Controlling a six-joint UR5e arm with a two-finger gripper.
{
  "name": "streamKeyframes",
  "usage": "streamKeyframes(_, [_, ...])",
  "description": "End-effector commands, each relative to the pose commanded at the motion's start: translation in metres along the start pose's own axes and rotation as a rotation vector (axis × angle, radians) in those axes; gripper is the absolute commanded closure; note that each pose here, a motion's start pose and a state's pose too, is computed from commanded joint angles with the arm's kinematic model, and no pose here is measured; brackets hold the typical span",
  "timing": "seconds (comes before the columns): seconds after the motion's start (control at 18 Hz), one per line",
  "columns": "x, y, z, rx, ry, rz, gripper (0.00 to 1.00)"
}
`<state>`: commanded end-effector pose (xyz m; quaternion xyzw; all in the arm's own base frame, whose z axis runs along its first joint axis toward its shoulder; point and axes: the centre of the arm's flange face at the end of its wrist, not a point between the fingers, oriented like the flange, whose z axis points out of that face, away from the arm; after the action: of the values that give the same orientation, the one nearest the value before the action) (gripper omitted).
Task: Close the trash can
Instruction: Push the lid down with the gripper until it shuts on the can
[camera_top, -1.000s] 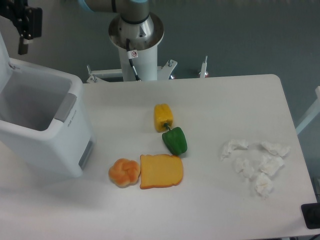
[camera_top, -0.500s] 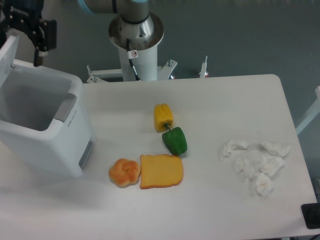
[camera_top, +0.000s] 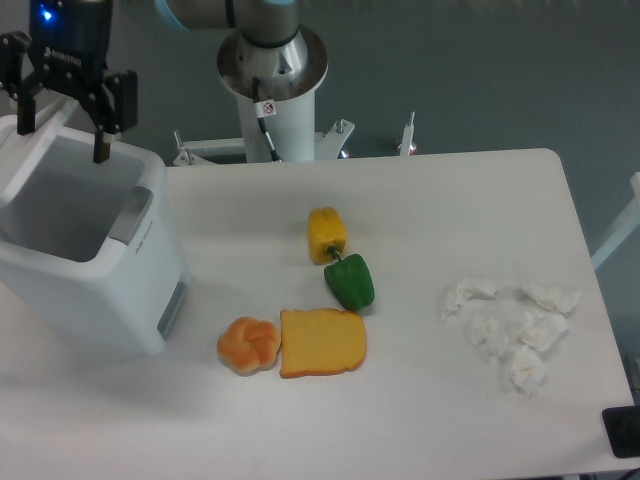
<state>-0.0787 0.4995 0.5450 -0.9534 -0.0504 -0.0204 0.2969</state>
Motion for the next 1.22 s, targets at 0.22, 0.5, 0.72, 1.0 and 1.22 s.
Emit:
streamKeyframes(0.22, [-0.008,0.000,0.016,-0.031,-0.021,-0.006,0.00])
streamKeyframes(0.5, [-0.018,0.000,0.027,-0.049,-0.027,-0.018,0.00])
streamKeyframes(0.72, [-0.029,0.000,0.036,-0.058,-0.032,-0.031,0.00])
streamKeyframes(1.0, [-0.034,0.000,0.046,-0.069,-0.050,-0.032,0.00])
streamKeyframes(1.22, [-0.036,-0.001,0.051,-0.070,-0.050,-0.032,0.00])
